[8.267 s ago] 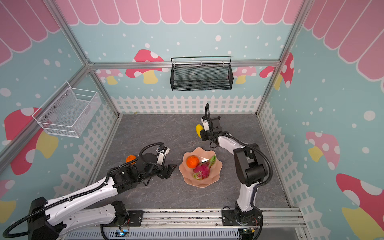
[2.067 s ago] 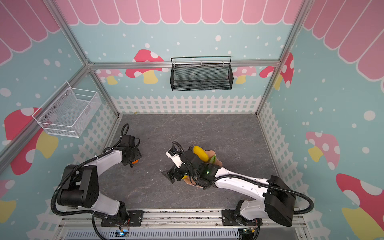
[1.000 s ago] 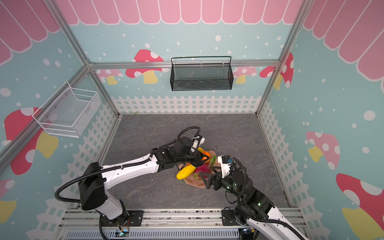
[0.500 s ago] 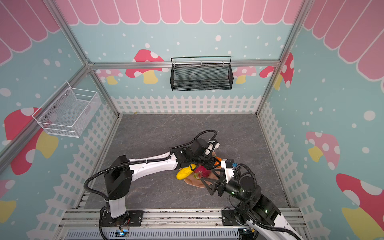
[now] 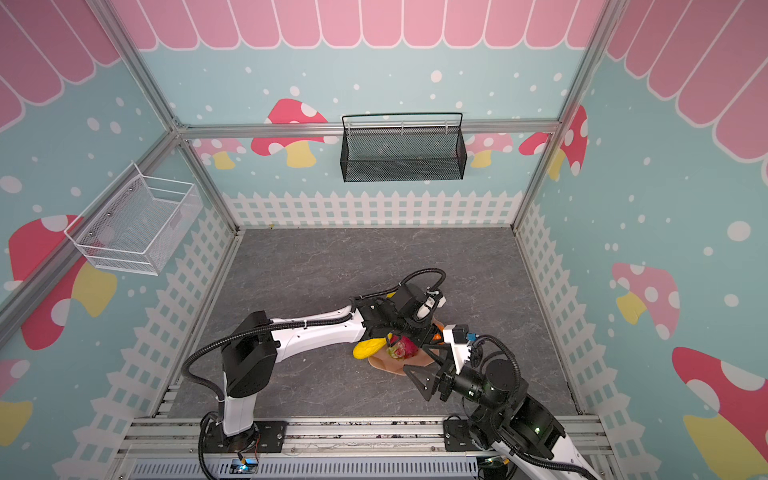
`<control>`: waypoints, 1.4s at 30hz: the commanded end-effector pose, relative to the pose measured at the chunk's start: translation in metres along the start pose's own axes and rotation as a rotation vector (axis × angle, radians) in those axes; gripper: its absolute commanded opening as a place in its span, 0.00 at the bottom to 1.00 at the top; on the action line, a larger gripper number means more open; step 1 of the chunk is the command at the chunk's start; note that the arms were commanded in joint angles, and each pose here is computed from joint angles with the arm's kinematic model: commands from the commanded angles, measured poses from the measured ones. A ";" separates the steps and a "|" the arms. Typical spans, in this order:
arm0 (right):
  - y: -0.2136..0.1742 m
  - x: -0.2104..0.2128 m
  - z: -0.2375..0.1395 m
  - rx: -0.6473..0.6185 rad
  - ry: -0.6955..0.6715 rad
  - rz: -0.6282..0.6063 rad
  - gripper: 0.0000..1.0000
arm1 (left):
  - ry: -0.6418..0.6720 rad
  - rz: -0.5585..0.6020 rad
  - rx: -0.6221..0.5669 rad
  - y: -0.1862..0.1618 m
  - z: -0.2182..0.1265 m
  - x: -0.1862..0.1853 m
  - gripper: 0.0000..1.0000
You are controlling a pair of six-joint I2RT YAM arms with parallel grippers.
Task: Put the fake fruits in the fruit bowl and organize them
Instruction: 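Carry the tangerine with the left gripper over the bowl and drop it in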
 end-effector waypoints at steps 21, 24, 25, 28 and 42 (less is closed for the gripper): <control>0.000 0.000 0.000 0.006 -0.005 -0.007 0.99 | 0.048 0.074 0.087 -0.003 0.006 -0.008 0.73; 0.001 0.001 0.000 0.005 -0.005 -0.011 0.99 | 0.045 0.085 0.066 0.002 -0.001 -0.011 0.81; 0.001 0.001 0.000 0.003 -0.004 -0.012 0.99 | 0.048 0.091 0.056 0.004 -0.005 -0.012 0.82; 0.003 0.001 0.000 -0.007 -0.012 -0.014 0.99 | 0.082 0.104 0.021 0.011 -0.017 -0.013 0.82; 0.009 -0.022 0.039 -0.001 -0.206 0.002 0.99 | 0.681 -0.182 -0.327 0.010 -0.169 0.081 0.83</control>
Point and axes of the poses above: each gripper's point midway between its finger pads, its own z axis out along the fingers, its own x axis along the line the jaws close on, y = z × x, the point moved 10 cm from there along -z, back along the fingers, and after that the axes turned 9 degrees about z, right-handed, at the moved point
